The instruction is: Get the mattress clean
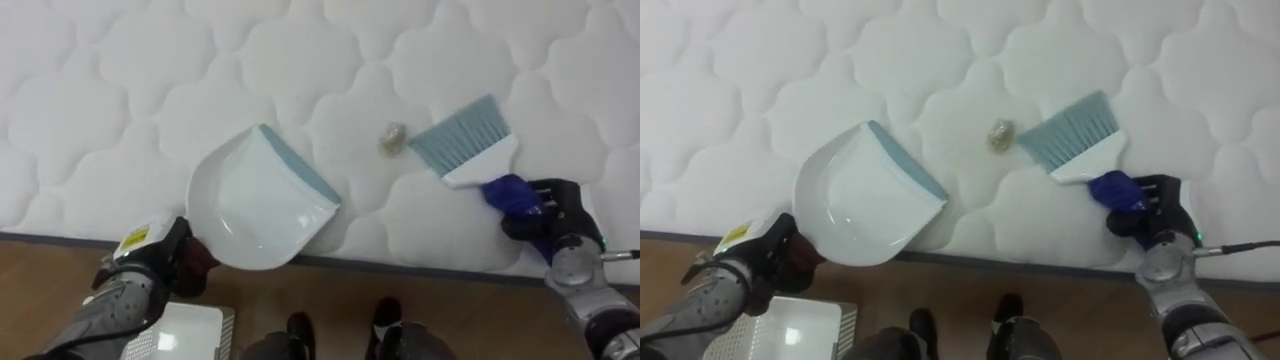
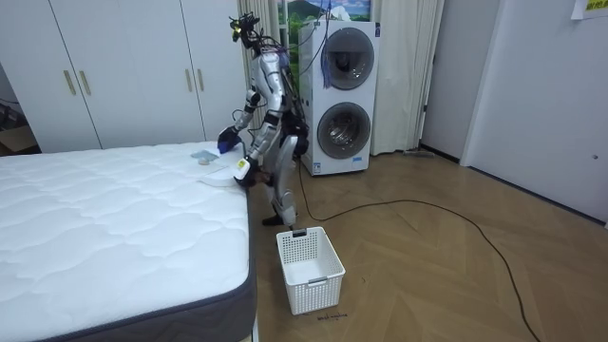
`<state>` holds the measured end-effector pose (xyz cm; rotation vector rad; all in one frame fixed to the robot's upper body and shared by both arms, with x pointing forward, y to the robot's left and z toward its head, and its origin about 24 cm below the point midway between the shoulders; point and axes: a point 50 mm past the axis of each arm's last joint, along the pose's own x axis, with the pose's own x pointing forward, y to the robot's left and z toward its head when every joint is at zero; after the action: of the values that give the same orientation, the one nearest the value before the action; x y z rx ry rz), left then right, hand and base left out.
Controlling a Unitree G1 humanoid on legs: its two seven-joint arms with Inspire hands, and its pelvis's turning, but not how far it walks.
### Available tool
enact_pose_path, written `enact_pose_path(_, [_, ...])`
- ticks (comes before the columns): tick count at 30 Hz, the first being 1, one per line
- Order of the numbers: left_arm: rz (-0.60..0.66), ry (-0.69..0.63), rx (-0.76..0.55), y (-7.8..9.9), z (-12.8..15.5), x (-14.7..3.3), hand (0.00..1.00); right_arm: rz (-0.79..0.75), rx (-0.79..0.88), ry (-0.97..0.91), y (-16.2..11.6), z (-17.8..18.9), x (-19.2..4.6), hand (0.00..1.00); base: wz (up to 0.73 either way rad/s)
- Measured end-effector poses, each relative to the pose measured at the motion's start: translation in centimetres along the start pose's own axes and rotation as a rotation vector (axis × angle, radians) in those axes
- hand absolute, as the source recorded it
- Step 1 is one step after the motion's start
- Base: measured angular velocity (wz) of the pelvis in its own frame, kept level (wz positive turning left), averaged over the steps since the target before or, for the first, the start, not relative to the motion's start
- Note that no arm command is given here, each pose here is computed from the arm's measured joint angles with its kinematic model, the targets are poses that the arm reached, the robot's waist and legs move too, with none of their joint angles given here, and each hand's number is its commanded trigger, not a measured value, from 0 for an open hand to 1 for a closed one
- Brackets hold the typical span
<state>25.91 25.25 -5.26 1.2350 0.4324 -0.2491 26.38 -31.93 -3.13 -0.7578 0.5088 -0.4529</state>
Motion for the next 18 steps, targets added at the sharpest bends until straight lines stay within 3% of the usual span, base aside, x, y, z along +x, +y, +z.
enact_pose_path(5, [0.027,-0.010,0.066,0.9,0.1,0.3,1.00,-0.046,-0.241,-0.033,-3.1,0.0,1.1,1.00,-0.01])
enact_pose_path(10, [0.095,-0.041,0.221,3.3,-0.3,0.3,1.00,-0.101,-0.505,-0.100,-6.1,1.9,2.4,1.00,-0.06])
enact_pose_path(18, [0.128,-0.040,0.314,5.3,-0.8,0.5,1.00,-0.123,-0.915,-0.281,-6.9,6.2,3.3,1.00,-0.04])
